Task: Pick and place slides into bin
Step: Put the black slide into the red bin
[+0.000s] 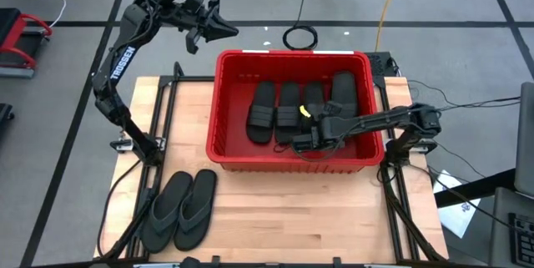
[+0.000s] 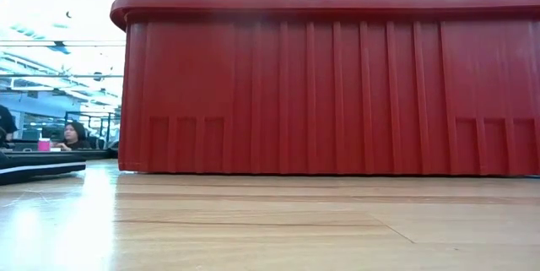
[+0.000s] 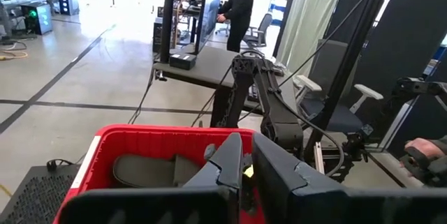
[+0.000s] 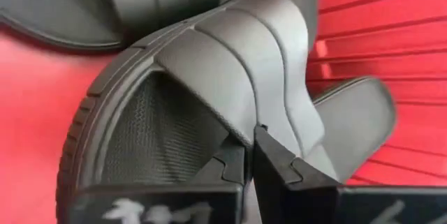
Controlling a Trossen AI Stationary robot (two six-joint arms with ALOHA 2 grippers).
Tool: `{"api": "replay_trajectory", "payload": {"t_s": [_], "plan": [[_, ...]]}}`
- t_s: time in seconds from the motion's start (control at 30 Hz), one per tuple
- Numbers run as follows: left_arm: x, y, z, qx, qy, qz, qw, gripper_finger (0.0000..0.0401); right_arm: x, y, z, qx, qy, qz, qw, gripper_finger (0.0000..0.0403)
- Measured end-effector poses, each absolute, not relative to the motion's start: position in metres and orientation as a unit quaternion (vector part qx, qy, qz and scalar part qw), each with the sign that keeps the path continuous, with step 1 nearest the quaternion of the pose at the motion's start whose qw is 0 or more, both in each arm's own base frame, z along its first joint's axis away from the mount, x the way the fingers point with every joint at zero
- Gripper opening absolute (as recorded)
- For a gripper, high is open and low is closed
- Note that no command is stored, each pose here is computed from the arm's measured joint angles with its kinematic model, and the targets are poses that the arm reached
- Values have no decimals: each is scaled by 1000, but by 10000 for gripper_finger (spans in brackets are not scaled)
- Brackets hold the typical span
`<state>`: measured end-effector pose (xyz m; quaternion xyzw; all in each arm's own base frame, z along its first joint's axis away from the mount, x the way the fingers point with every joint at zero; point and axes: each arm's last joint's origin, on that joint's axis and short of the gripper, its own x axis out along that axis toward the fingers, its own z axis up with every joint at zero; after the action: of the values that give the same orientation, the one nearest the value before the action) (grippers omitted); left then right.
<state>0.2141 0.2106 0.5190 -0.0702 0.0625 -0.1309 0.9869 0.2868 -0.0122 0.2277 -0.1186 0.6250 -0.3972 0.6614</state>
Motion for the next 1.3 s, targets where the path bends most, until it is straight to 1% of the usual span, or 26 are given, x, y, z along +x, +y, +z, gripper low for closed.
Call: {"api": "replay_trajectory", "payload": {"t_s": [0.13, 0.33, 0.5, 0.67, 0.8, 1.0, 1.3], "plan": [[214, 211, 519, -70, 62, -130, 987, 31, 287, -15, 227, -98, 639, -379, 662, 0], [214, 211, 519, -70, 62, -130, 987, 31, 294, -20, 223, -56, 660, -311, 681, 1], [214, 211, 519, -71, 63, -131, 987, 31, 295, -28, 223, -29, 658, -310, 686, 1], [214, 211, 519, -73, 64, -131, 987, 31, 295, -40, 221, 30, 666, -287, 688, 1], [214, 211, 519, -81, 65, -131, 986, 31, 299, -50, 220, 77, 654, -274, 701, 1], [214, 211, 519, -82, 65, -131, 986, 31, 301, -64, 220, 169, 623, -300, 702, 1], [214, 210, 519, -82, 65, -131, 986, 31, 301, -69, 220, 208, 612, -310, 697, 1]]}}
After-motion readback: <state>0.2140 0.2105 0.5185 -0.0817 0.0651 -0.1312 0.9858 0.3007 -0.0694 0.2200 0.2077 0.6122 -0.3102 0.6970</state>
